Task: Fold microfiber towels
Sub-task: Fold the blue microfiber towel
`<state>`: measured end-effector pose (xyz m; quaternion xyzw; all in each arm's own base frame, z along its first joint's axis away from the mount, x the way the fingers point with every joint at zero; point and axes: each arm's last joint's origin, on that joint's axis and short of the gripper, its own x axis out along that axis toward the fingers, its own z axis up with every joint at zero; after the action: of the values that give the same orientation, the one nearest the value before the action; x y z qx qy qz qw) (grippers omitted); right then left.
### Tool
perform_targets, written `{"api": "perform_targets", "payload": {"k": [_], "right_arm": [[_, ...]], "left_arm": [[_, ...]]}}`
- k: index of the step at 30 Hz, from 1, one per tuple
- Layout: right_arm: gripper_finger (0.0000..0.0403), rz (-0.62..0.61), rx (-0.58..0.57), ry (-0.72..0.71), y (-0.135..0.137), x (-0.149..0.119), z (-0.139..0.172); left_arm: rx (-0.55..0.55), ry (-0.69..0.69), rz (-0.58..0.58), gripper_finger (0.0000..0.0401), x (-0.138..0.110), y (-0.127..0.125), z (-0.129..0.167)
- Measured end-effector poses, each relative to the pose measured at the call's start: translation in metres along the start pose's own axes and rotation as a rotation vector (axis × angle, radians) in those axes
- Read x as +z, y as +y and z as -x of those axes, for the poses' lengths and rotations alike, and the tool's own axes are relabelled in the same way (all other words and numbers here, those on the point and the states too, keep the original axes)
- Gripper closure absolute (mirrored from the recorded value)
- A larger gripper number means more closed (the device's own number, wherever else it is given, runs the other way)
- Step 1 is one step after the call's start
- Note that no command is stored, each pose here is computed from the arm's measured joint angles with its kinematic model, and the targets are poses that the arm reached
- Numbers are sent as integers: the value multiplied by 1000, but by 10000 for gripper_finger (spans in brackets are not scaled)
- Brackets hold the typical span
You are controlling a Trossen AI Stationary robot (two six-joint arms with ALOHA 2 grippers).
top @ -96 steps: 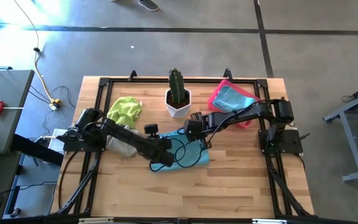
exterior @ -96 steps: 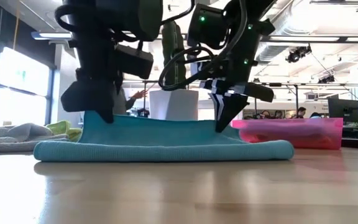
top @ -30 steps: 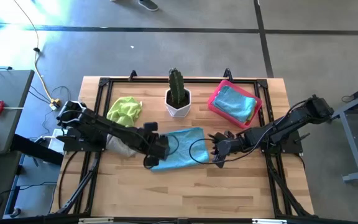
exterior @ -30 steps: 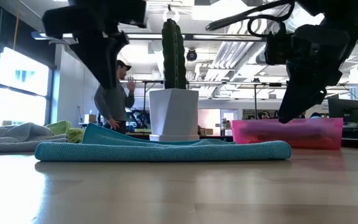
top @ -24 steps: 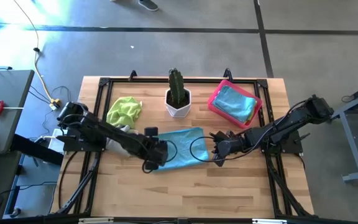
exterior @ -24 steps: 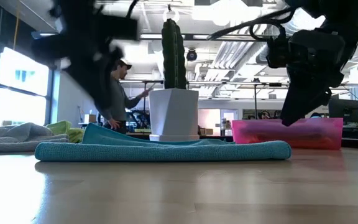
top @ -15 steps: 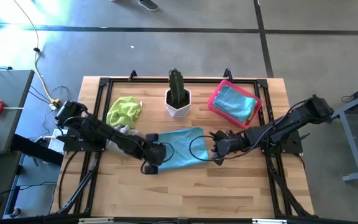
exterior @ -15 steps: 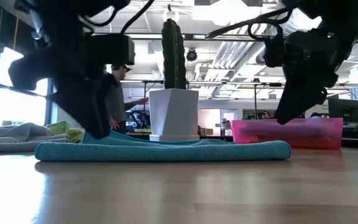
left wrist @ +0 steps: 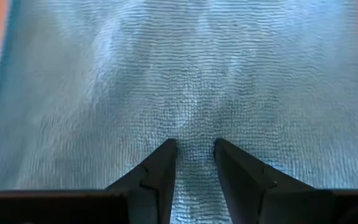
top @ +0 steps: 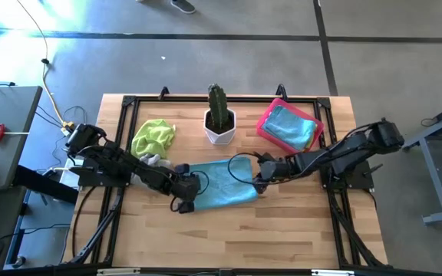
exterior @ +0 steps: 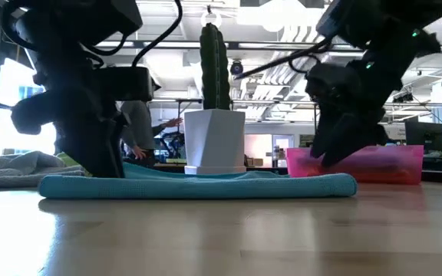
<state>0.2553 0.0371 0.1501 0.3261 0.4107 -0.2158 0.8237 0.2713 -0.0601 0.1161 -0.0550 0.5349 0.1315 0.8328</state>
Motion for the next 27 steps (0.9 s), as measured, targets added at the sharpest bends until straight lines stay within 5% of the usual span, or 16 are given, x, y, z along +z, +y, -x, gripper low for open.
{"api": "perform_targets", "payload": {"k": [8, 27], "right_arm": [[197, -102, -73, 5, -14, 7, -27], [196, -157, 15, -29, 3, -4, -45]], "left_arm": [[-65, -18, 59, 315, -4, -15, 1], [-87, -63, 112, 380, -2, -21, 1]]}}
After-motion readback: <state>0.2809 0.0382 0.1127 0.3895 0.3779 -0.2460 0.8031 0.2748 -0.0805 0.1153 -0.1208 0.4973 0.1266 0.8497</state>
